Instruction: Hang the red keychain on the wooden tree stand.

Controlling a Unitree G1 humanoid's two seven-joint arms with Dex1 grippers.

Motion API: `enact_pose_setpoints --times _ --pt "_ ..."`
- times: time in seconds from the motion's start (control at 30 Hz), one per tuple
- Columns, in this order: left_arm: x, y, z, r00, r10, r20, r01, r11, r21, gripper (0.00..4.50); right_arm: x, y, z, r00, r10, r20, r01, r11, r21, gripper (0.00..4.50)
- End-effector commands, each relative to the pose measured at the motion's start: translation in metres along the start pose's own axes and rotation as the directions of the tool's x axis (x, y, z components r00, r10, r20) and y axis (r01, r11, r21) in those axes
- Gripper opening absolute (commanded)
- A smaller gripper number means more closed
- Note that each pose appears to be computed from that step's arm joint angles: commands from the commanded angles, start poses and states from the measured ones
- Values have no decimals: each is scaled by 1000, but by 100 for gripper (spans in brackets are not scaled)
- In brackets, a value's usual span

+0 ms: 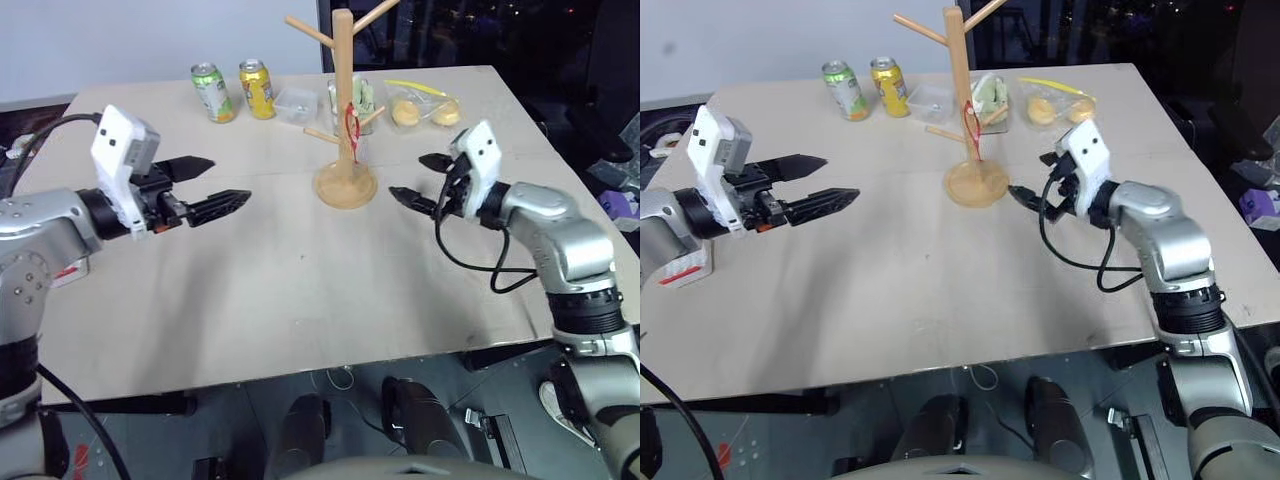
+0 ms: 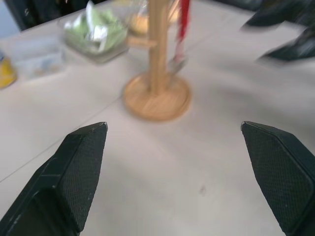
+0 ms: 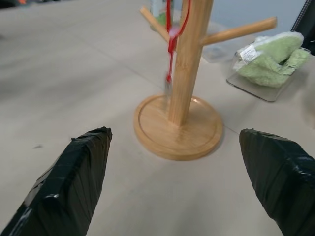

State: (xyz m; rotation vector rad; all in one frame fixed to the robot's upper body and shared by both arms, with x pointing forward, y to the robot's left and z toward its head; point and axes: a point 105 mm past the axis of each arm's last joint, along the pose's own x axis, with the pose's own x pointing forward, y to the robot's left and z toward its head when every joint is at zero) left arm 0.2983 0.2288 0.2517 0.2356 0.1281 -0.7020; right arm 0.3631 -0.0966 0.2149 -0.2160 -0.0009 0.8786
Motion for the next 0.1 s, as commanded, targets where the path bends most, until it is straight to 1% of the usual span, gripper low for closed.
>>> enact_pose_setpoints --times 0.03,0.1 --pt "-21 19 -3 997 5 -80 0 999 54 450 -26 15 53 976 199 84 -199 980 -9 449" --pt "-26 28 -8 993 11 -118 -4 998 55 450 -32 18 61 971 226 75 -226 974 -12 449"
